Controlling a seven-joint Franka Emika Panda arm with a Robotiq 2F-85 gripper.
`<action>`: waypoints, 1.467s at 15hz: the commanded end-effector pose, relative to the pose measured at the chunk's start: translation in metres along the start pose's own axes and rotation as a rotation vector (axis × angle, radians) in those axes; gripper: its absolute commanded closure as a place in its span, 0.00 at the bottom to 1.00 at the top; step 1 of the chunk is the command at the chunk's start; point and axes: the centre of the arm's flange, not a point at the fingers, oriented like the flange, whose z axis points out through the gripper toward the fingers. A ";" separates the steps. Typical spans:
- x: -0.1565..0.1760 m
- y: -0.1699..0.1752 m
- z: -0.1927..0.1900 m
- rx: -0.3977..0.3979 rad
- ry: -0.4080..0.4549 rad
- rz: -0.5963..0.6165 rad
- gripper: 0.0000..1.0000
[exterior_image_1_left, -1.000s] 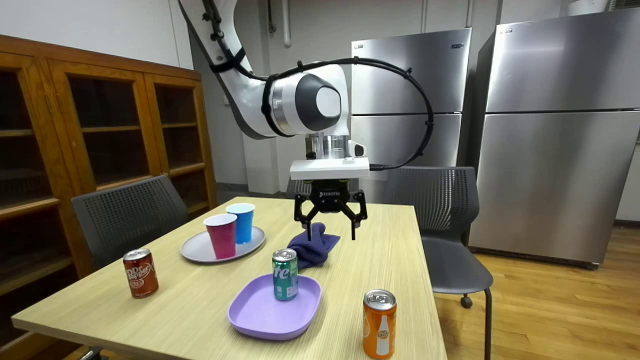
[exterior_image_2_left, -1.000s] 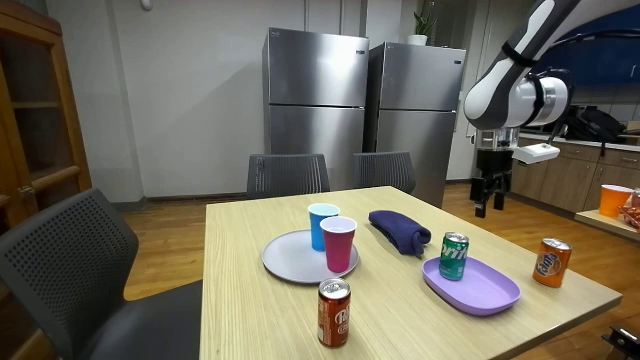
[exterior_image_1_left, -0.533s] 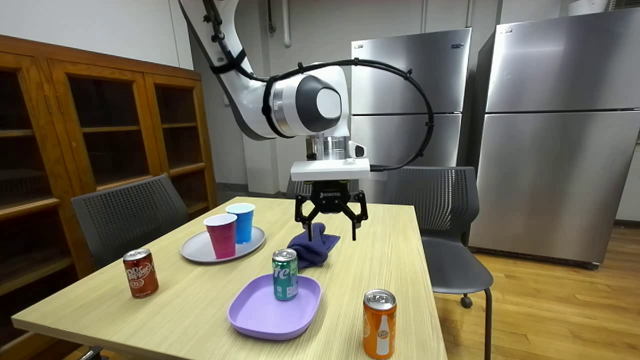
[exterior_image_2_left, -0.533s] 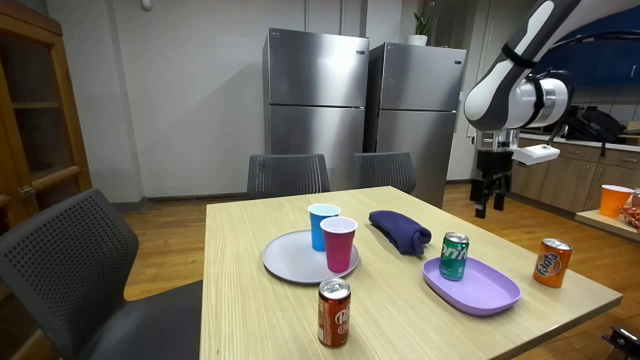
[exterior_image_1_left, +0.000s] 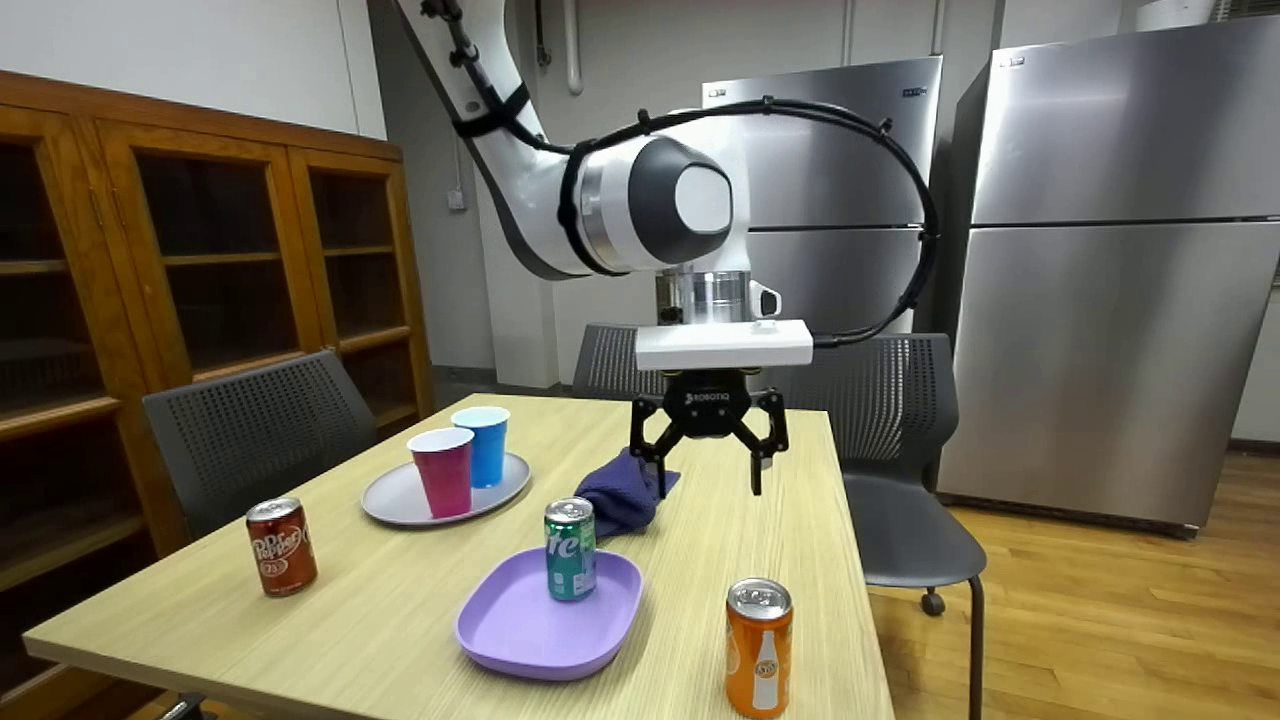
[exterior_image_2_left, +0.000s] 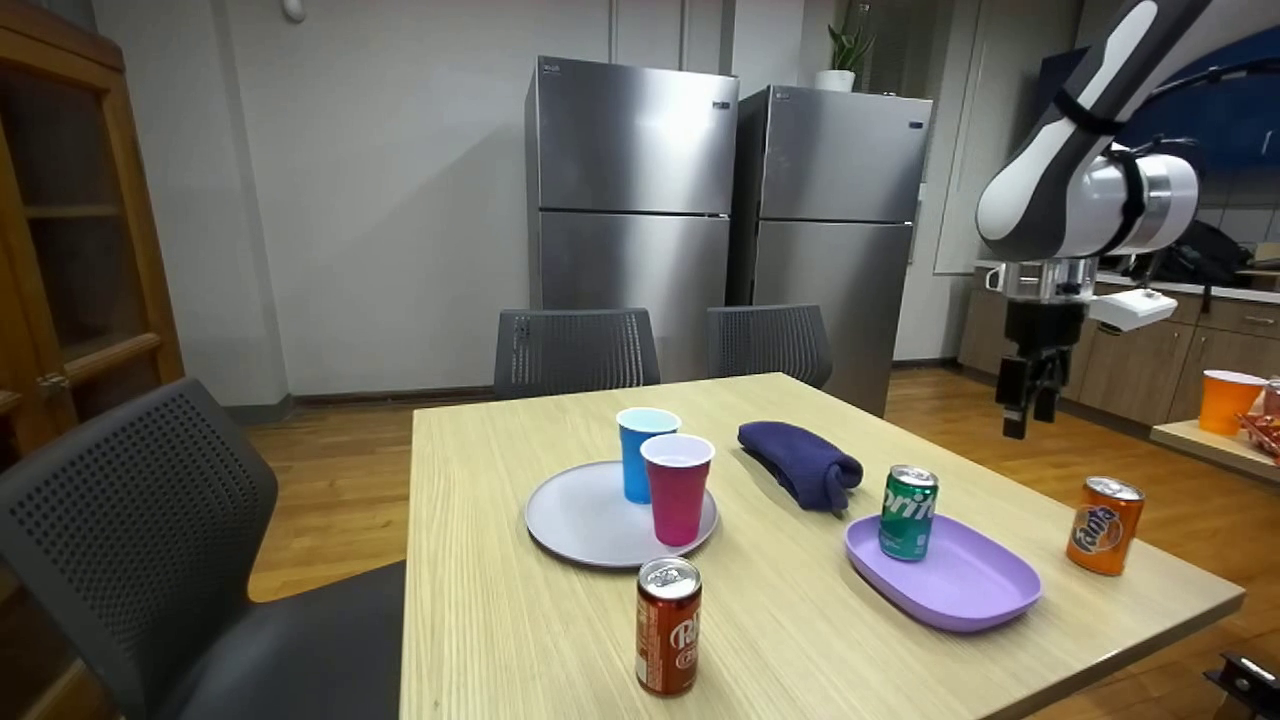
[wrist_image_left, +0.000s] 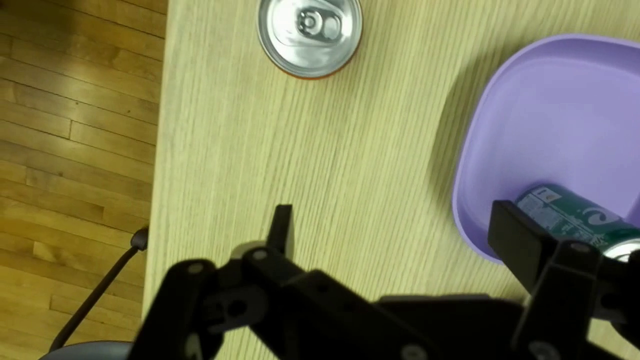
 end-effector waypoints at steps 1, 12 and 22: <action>-0.034 0.010 -0.003 -0.002 0.014 -0.051 0.00; -0.069 0.015 0.035 -0.048 -0.013 -0.068 0.00; -0.072 0.016 0.067 -0.027 -0.044 -0.035 0.00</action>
